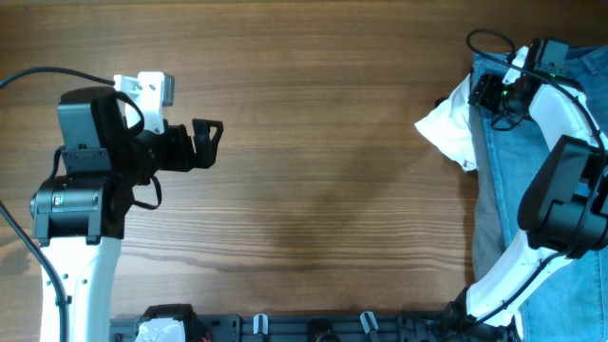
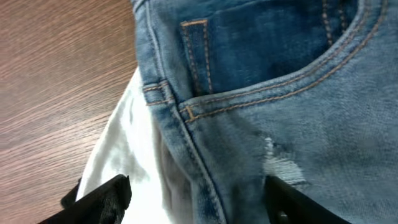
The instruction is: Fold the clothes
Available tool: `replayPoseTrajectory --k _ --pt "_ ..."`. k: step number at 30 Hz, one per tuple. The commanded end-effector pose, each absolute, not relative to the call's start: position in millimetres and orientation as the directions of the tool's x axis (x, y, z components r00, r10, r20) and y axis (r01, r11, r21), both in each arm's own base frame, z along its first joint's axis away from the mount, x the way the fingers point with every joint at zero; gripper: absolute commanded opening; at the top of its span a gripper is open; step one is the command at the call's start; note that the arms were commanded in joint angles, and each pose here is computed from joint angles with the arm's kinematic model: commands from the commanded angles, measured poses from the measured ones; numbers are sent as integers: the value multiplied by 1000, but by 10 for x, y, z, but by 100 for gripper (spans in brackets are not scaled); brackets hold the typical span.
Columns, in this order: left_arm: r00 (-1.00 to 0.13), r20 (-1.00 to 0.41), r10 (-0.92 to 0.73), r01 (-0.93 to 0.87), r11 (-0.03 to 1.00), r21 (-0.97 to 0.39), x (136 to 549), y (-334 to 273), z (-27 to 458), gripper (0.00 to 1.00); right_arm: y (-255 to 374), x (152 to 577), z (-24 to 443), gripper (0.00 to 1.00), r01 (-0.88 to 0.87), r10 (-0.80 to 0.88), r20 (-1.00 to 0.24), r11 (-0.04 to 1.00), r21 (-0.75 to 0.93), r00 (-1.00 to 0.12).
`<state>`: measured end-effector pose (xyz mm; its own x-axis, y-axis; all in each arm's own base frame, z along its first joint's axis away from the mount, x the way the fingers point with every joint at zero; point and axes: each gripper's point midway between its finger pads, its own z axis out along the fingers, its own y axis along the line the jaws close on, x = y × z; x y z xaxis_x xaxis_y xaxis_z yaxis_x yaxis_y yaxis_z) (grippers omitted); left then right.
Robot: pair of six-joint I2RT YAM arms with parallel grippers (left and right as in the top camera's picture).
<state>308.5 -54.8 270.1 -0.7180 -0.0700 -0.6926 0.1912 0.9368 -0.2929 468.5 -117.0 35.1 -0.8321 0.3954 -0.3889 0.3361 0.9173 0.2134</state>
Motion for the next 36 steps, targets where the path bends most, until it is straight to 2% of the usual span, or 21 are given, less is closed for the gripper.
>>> replayPoseTrajectory --k 1,3,5,10,12,13,14,16,18,21,25,28,31,33,36 --pt "-706 -705 -63 212 932 -295 3093 -581 2778 100 -1122 4721 289 64 300 363 -384 929 216 -849" --pt "-706 -705 -63 212 932 -295 3093 -581 2778 100 -1201 4702 276 57 329 373 -387 928 177 -844" --pt "-706 -705 -63 212 932 -295 3093 -581 2778 100 -1275 4685 268 57 352 377 -391 926 139 -839" --pt "-706 -706 -62 212 932 -294 3094 -580 2779 100 -1269 4694 156 43 347 372 -380 928 135 -847" --pt "-706 -706 -62 211 932 -294 3094 -579 2779 100 -1208 4658 29 32 342 371 -346 929 142 -862" --pt "-705 -706 -62 212 932 -294 3095 -579 2780 100 -1195 4649 -12 20 341 369 -337 929 141 -866" --pt "-705 -706 -62 212 932 -294 3095 -580 2780 100 -1194 4649 -14 14 341 369 -337 929 141 -866" --pt "-705 -706 -63 212 932 -294 3094 -579 2781 100 -1236 4673 105 9 359 388 -359 922 148 -849" --pt "-705 -706 -62 212 932 -294 3094 -581 2781 100 -1329 4719 337 5 375 405 -406 914 157 -819" --pt "-705 -706 -62 212 932 -294 3095 -581 2782 100 -1434 4752 749 4 377 407 -484 912 162 -775" --pt "-697 -715 -62 215 932 -291 3111 -578 2802 100 -1496 4792 1630 4 353 374 -651 920 171 -660" --pt "-687 -724 -62 219 932 -288 3129 -578 2826 100 -1461 4754 2031 4 332 354 -713 926 179 -605" --pt "-620 -782 -63 243 933 -267 3147 -578 3061 95 -1092 4730 2526 4 156 331 -762 943 295 -557" --pt "-543 -835 -87 248 934 -258 3087 -552 3438 95 -702 4652 3037 4 1 334 -797 923 386 -504" --pt "-365 -924 -109 215 956 -198 2830 -362 4177 94 335 4352 3909 4 -332 268 -865 843 424 -425"
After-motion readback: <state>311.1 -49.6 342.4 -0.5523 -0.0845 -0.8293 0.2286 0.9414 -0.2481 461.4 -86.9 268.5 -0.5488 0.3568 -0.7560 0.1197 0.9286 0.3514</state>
